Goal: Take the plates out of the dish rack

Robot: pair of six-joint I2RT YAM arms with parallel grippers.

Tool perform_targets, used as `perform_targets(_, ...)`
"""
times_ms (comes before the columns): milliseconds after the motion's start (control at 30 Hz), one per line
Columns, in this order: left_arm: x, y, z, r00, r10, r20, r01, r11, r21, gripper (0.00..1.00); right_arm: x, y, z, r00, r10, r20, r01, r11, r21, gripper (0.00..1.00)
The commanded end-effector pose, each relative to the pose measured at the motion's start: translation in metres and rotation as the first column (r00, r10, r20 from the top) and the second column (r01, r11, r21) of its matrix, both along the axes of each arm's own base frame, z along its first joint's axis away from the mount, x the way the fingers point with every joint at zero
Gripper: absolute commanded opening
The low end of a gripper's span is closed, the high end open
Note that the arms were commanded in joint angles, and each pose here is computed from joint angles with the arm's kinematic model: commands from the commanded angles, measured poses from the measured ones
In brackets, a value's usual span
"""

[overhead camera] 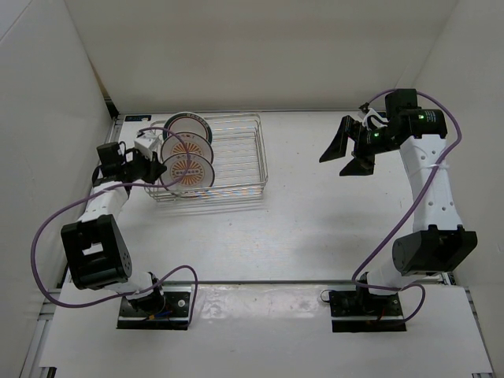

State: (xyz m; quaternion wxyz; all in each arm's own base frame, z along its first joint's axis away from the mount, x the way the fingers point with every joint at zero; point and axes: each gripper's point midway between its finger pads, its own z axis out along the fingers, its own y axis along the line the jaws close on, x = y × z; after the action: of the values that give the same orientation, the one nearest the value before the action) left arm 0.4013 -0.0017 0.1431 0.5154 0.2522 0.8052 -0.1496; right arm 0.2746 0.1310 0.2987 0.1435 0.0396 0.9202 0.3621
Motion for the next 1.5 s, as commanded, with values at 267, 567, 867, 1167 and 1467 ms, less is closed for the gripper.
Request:
perform_targets(267, 0.029, 0.021, 0.082, 0.98, 0.068, 0.189, -0.086, 0.993, 0.084, 0.0, -0.049, 0.002, 0.004, 0.979, 0.026, -0.2, -0.021, 0.999, 0.028, 0.9)
perform_targets(567, 0.022, 0.006, 0.15, 0.94, 0.025, 0.341, -0.03, 1.0, 0.009, 0.0, -0.048, 0.002, 0.003, 0.979, 0.025, -0.201, -0.018, 0.999, 0.033, 0.9)
perform_targets(867, -0.014, -0.016, 0.229, 0.91, 0.161, 0.383, -0.041, 0.952, -0.303, 0.0, -0.05, 0.004, 0.0, 0.977, 0.032, -0.211, -0.023, 0.999, 0.046, 0.9)
perform_targets(1167, -0.1, -0.067, 0.161, 0.984, 0.099, -0.149, -0.173, 0.731, -0.66, 0.0, -0.066, 0.01, -0.007, 0.967, 0.045, -0.252, -0.023, 0.996, 0.09, 0.9)
perform_targets(1467, -0.208, -0.083, 0.043, 0.797, 0.202, -0.57, -0.556, 0.612, -0.562, 0.0, -0.083, 0.016, -0.021, 0.949, 0.044, -0.311, 0.0, 0.99, 0.138, 0.9)
